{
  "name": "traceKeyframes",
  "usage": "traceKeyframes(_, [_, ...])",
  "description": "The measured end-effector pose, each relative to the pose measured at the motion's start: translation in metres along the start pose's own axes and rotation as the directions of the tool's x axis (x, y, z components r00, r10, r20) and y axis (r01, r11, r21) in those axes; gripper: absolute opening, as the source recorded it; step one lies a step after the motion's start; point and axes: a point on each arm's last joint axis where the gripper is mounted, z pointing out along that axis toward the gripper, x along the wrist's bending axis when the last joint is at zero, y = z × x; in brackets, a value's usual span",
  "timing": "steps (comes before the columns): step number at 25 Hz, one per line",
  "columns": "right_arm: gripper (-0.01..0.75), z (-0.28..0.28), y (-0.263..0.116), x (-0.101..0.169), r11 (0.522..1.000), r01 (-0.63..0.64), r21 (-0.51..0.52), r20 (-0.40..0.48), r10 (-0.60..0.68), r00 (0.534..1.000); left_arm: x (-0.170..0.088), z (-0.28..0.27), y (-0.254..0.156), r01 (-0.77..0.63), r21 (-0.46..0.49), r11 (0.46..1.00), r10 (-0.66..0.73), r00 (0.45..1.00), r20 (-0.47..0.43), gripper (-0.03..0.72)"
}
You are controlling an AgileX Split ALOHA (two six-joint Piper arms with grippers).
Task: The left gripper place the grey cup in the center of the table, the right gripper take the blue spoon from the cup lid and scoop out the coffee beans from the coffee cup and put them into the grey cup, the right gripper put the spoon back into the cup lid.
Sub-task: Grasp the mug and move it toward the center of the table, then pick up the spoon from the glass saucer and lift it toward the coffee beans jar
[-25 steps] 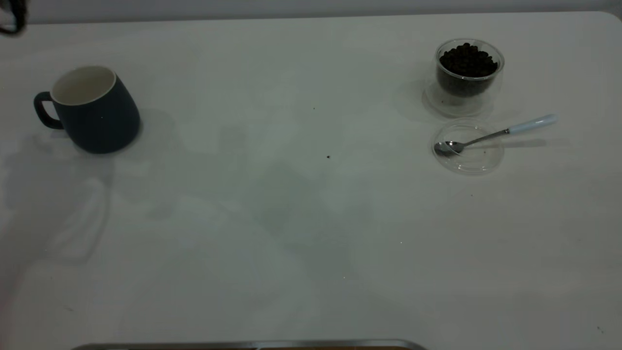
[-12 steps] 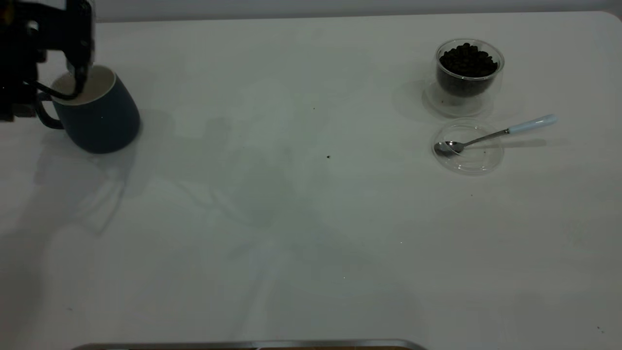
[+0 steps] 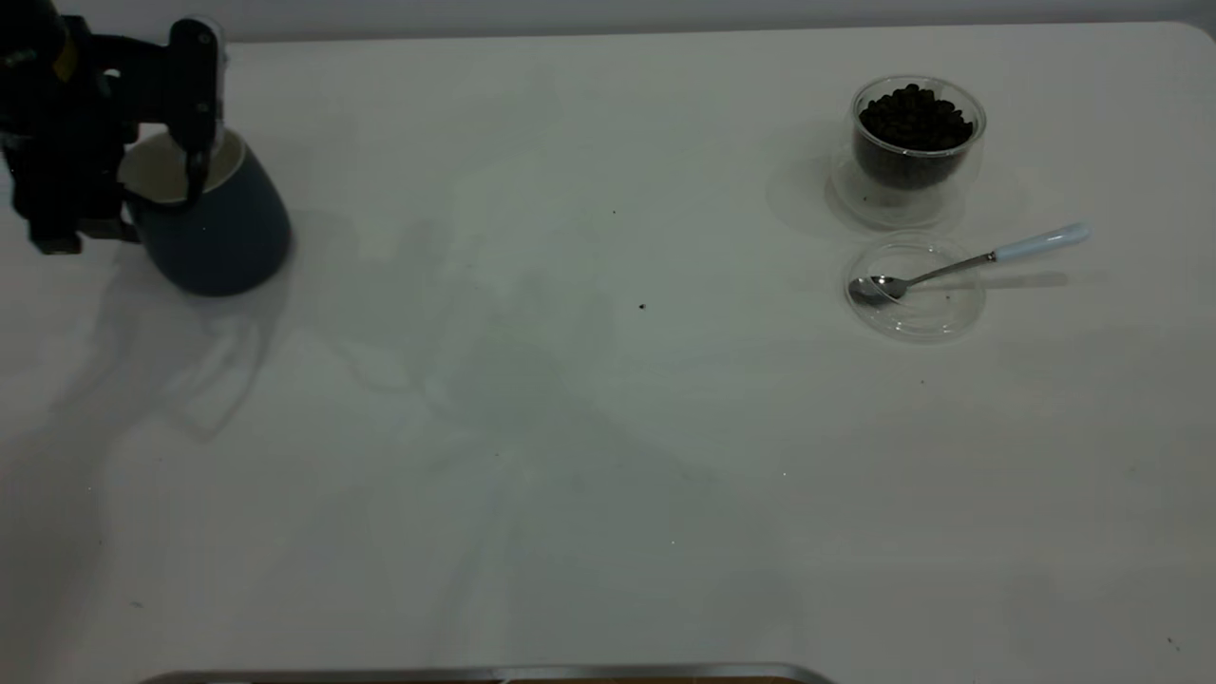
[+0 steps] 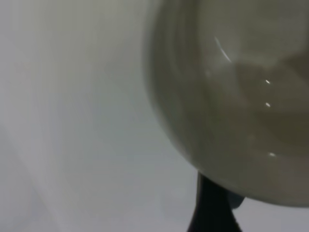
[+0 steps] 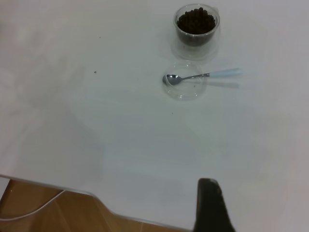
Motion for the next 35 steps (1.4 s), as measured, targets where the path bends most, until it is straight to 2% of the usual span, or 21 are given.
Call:
traceKeyframes(7, [0.532, 0.0, 0.0, 0.0, 1.0, 0.0, 0.0, 0.0, 0.0, 1.0, -0.006, -0.008, 0.04, -0.023, -0.078, 0.997, 0.021, 0.999, -0.03, 0.555])
traceKeyframes(12, [0.532, 0.0, 0.0, 0.0, 1.0, 0.0, 0.0, 0.0, 0.0, 1.0, -0.015, -0.019, 0.082, -0.001, -0.188, 0.982, -0.009, 0.998, -0.055, 0.555])
traceKeyframes(21, [0.532, 0.0, 0.0, 0.0, 1.0, 0.0, 0.0, 0.0, 0.0, 1.0, -0.033, -0.042, 0.147, 0.036, -0.432, 0.901, -0.071, 0.995, -0.066, 0.555])
traceKeyframes(24, [0.532, 0.0, 0.0, 0.0, 1.0, 0.0, 0.0, 0.0, 0.0, 1.0, -0.034, -0.05, 0.153, 0.067, -0.447, 0.892, -0.103, 0.993, -0.057, 0.555])
traceKeyframes(27, [0.532, 0.0, 0.0, 0.0, 1.0, 0.0, 0.0, 0.0, 0.0, 1.0, -0.02, -0.072, 0.146, 0.142, -0.433, 0.89, -0.19, 0.979, -0.068, 0.555])
traceKeyframes(31, [0.532, 0.0, 0.0, 0.0, 1.0, 0.0, 0.0, 0.0, 0.0, 1.0, 0.008, -0.131, 0.122, 0.298, -0.388, 0.872, -0.371, 0.92, -0.128, 0.555])
traceKeyframes(33, [0.532, 0.0, 0.0, 0.0, 1.0, 0.0, 0.0, 0.0, 0.0, 1.0, 0.018, -0.165, 0.104, 0.433, -0.362, 0.826, -0.508, 0.849, -0.146, 0.555])
traceKeyframes(35, [0.532, 0.0, 0.0, 0.0, 1.0, 0.0, 0.0, 0.0, 0.0, 1.0, 0.023, -0.203, 0.08, 0.586, -0.338, 0.736, -0.658, 0.737, -0.156, 0.555])
